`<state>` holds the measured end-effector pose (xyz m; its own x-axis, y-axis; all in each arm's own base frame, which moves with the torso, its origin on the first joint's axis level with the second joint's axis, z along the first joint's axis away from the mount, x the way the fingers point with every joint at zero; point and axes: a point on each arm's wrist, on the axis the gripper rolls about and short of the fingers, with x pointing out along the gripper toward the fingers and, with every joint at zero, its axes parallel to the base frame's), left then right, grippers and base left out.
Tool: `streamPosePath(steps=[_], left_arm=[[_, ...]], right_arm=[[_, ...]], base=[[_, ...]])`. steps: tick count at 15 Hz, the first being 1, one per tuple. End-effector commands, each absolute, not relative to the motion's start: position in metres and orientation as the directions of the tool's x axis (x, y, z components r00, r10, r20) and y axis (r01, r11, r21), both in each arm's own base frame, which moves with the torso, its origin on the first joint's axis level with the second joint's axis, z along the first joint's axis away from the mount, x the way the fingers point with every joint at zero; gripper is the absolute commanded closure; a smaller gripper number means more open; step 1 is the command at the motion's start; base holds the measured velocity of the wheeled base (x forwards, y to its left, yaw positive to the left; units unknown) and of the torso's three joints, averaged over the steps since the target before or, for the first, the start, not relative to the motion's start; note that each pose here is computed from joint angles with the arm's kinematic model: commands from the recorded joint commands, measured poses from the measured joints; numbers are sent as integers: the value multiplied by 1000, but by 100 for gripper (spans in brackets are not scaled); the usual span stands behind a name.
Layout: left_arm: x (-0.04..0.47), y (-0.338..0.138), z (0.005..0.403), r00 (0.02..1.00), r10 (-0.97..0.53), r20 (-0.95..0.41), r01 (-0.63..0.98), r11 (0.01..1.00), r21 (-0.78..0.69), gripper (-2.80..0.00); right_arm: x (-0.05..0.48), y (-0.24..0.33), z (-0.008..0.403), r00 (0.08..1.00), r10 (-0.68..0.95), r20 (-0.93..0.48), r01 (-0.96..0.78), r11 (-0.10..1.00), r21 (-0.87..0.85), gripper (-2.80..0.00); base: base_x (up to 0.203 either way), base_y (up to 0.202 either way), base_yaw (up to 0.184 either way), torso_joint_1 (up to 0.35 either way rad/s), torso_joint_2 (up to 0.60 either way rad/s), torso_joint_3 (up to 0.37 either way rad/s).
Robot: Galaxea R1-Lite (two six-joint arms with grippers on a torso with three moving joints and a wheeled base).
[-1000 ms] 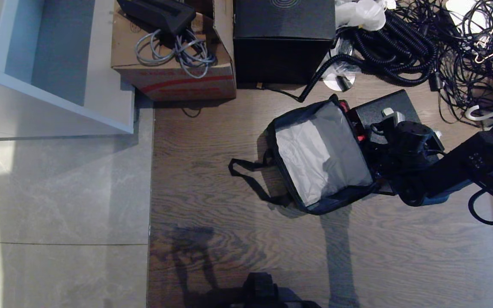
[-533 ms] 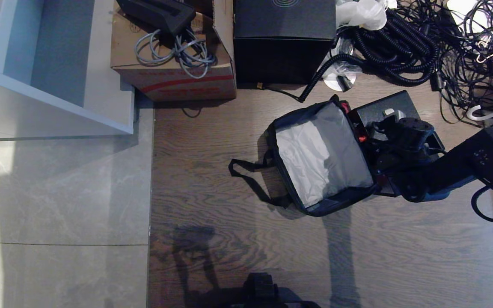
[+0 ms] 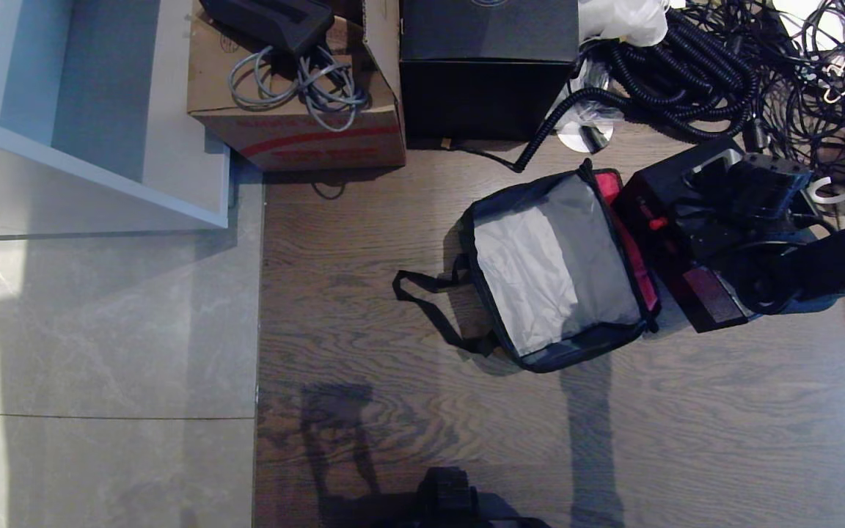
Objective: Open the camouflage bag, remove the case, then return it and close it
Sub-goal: Place the black box back
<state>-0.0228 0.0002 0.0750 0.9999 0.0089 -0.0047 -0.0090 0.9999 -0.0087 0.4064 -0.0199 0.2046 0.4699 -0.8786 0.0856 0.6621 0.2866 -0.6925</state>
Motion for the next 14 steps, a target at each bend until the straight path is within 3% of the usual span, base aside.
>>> streamPosePath(steps=[1, 6, 14], left_arm=[[-23, 0, 75, 1000, 9, -2, -9, 1000, -9, 0], [-23, 0, 75, 1000, 9, -3, -9, 1000, -9, 0], [-23, 0, 75, 1000, 9, -3, -9, 1000, -9, 0]], right_arm=[[375, -19, 245, 459, -881, 119, 711, 283, -644, 0], [342, -16, 267, 470, -876, 109, 698, 294, -653, 0], [294, 26, 275, 591, -802, 91, 660, 415, -626, 0]], base=[[0, 0, 0, 0, 0, 0], [0, 0, 0, 0, 0, 0], [0, 0, 0, 0, 0, 0]])
